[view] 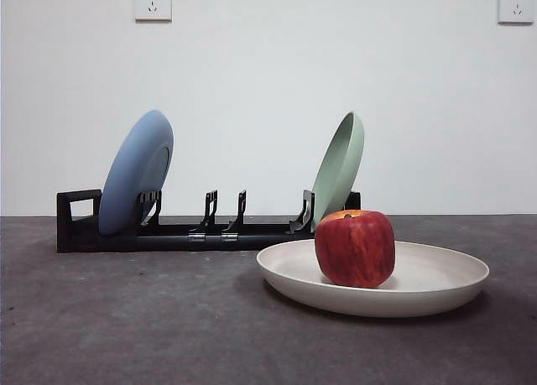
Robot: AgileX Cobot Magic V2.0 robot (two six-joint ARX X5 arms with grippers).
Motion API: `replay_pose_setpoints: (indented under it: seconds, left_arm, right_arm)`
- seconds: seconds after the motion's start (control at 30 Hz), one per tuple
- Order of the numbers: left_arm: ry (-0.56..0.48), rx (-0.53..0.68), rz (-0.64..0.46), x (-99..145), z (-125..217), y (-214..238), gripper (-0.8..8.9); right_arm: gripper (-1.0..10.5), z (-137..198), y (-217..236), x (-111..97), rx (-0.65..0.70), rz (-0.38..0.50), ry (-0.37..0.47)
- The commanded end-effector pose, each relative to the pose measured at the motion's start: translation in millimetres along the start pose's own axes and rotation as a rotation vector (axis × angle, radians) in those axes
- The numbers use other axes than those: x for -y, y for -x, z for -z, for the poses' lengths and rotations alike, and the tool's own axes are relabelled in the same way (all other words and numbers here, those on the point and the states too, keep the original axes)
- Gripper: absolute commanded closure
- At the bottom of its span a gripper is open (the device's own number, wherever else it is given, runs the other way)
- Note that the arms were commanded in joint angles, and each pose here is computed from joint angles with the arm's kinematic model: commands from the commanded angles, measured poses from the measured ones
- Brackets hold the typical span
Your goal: Take the yellow plate from the plate rack,put the plate on the table,take the apple from the table,put the apple in the plate
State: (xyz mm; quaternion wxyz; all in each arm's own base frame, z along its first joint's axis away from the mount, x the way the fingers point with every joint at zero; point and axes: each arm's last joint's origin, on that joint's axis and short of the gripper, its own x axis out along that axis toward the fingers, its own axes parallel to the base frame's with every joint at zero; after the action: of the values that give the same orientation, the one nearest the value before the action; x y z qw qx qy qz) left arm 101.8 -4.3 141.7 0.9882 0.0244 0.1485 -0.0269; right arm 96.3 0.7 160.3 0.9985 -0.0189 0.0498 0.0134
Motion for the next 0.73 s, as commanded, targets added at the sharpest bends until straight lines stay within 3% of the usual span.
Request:
replay_pose_setpoints:
  seconds: [0.03,0.73]
  left_arm:
    - [-0.010,-0.007,-0.002,-0.2,3.0,-1.0,8.16]
    - [-0.010,-0.009,-0.002,-0.2,3.1,-1.1,8.16]
  right_arm:
    - [9.5,9.1,-0.6,0.3,-0.066,0.017,-0.007]
    - [9.5,10.2,-0.6,0.4,-0.078,0.021,-0.011]
